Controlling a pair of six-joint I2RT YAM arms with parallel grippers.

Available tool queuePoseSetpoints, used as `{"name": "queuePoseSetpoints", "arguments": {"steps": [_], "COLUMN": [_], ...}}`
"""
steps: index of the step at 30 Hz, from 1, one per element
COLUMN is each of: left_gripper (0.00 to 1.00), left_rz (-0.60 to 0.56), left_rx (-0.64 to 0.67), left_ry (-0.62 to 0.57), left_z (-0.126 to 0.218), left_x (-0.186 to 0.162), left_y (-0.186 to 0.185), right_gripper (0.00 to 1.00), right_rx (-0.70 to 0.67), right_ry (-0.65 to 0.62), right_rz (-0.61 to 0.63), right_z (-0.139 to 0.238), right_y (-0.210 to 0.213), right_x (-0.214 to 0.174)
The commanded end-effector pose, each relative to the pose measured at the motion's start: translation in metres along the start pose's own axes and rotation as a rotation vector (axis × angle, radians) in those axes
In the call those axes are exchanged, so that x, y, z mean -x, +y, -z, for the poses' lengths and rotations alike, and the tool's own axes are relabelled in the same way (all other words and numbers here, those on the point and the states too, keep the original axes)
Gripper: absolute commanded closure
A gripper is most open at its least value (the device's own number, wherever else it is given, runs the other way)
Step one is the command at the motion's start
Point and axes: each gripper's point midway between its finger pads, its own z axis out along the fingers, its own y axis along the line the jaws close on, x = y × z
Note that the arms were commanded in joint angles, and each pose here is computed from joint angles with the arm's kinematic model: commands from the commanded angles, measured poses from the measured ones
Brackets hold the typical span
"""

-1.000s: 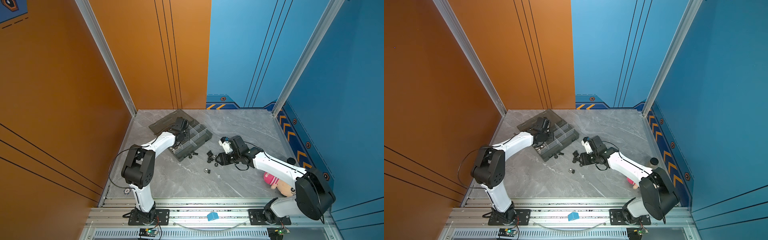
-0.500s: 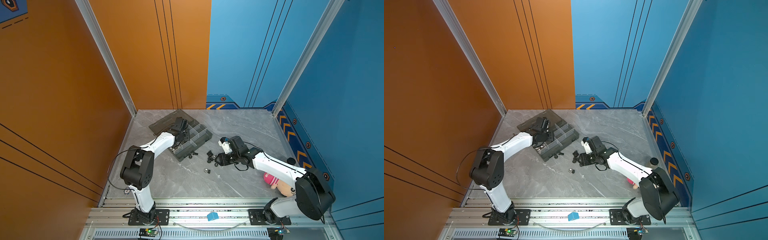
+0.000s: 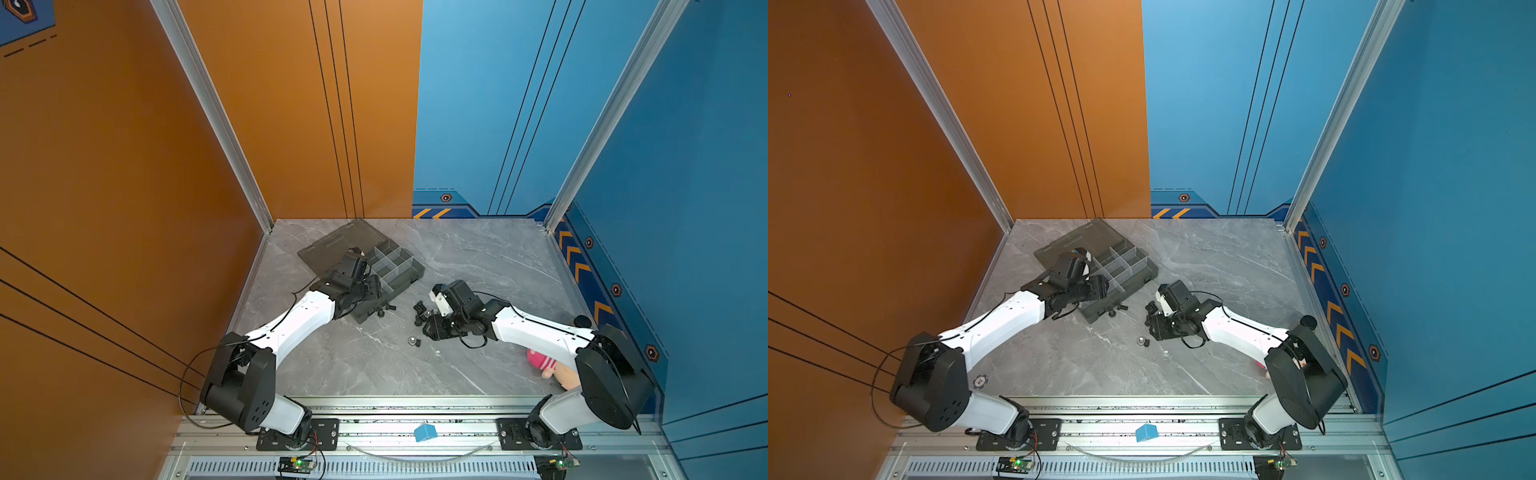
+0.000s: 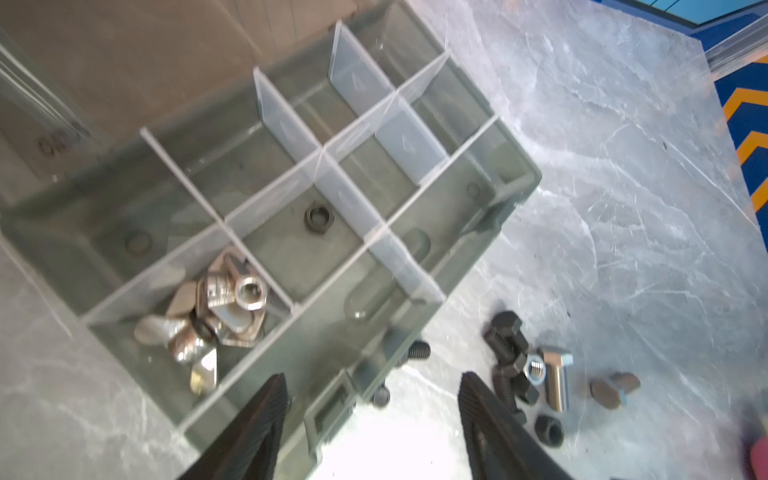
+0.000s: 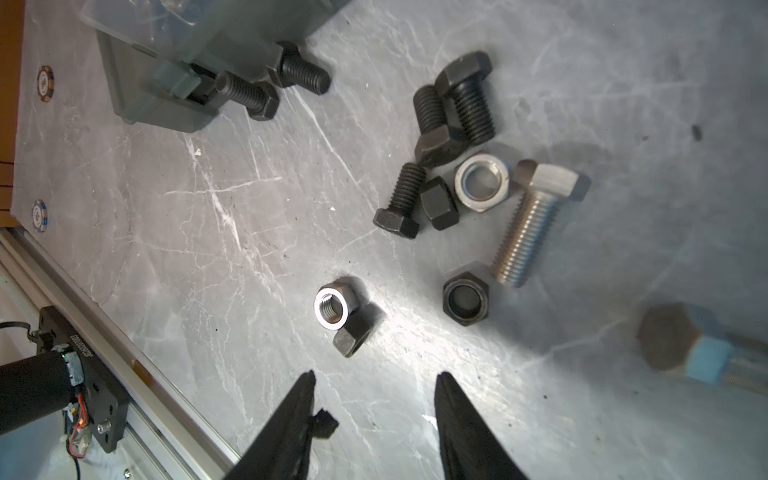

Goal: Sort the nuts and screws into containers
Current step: 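Draw the left gripper back while the right gripper moves to a silver hex nut, then lower the right gripper toward the silver hex nut beside a black nut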

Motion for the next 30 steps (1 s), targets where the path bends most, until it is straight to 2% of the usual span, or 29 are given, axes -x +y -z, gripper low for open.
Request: {"name": "queuePoseSetpoints", "arguments": {"steps": [1, 13, 21, 30], "left_gripper": [0.31, 0.28, 0.28, 0.28], "left_rz": [0.026, 0.062, 0.068, 0.063], "left_rx": [-0.007, -0.020, -0.018, -0.016], "left_ry": [0.013, 0.045, 0.052, 0.054], "left_z": [0.011, 0.018, 0.015, 0.014], "left_x": [-0.013, -0.047, -0.052, -0.052], "left_y": [0.002, 0.008, 0.011, 0.011], "right_gripper": [0.51, 0.52, 0.53, 0.65], "right_rx": [-0.013, -0.062, -0.089, -0.105], "right_ry": [0.010, 0.063, 0.077, 0.087], "right_rz": [-0.066, -0.078, -0.071, -0.081], "right_z": [-0.013, -0.039, -0.046, -0.045], "right_y": [0.007, 0.014, 0.009, 0.002], "right_x": [-0.009, -0.023, -0.023, -0.027]}}
